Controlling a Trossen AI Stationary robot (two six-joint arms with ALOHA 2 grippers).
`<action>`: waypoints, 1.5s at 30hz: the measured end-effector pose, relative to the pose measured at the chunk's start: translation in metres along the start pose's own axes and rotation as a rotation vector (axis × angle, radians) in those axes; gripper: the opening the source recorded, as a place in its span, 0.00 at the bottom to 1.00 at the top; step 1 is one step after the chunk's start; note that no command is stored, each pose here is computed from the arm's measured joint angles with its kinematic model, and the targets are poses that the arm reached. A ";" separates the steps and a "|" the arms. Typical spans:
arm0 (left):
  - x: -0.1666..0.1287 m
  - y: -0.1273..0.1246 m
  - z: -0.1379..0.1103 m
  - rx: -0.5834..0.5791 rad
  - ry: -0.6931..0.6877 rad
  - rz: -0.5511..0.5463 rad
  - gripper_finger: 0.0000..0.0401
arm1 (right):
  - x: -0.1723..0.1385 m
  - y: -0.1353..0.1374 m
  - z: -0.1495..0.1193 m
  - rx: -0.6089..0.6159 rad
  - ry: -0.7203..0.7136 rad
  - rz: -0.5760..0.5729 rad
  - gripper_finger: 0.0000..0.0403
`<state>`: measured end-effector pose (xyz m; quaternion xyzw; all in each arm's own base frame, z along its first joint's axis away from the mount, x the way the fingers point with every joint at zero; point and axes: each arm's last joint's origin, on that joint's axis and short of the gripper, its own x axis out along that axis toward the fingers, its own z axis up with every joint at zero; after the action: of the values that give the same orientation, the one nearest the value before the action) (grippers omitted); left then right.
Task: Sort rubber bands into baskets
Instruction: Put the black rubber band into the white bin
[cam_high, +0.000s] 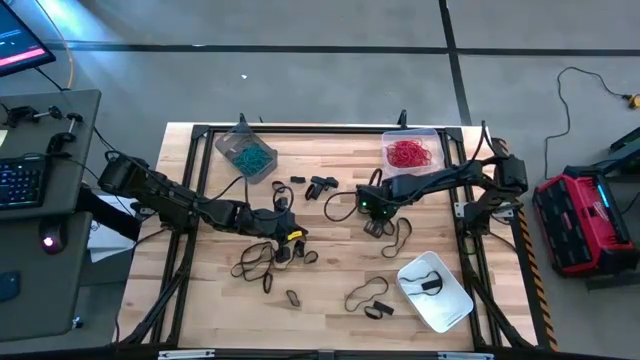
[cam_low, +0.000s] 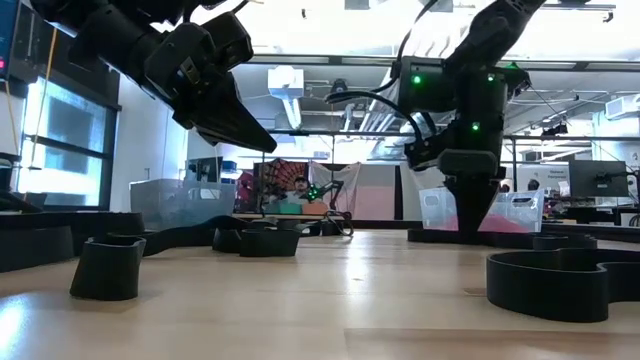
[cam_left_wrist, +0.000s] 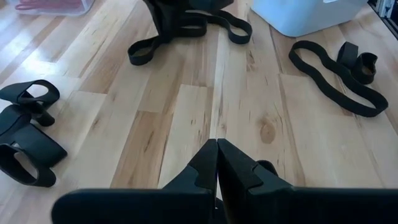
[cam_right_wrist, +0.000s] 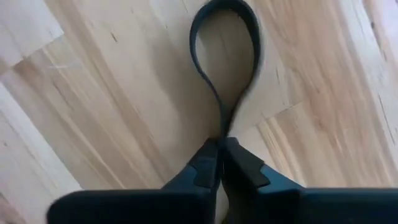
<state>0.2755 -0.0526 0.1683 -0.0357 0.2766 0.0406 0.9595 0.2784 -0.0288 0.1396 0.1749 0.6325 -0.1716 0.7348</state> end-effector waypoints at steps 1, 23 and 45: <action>0.000 0.000 0.000 0.000 0.000 0.000 0.01 | -0.001 0.000 0.000 -0.004 0.005 0.009 0.02; 0.000 0.000 -0.001 0.003 0.014 0.004 0.01 | -0.156 0.099 -0.089 0.072 0.041 0.066 0.00; 0.000 0.001 -0.003 0.009 0.034 0.015 0.01 | -0.067 0.120 -0.199 0.335 0.290 0.048 0.00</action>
<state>0.2735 -0.0520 0.1653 -0.0301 0.2934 0.0460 0.9544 0.1523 0.1731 0.1833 0.3322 0.6900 -0.2296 0.6006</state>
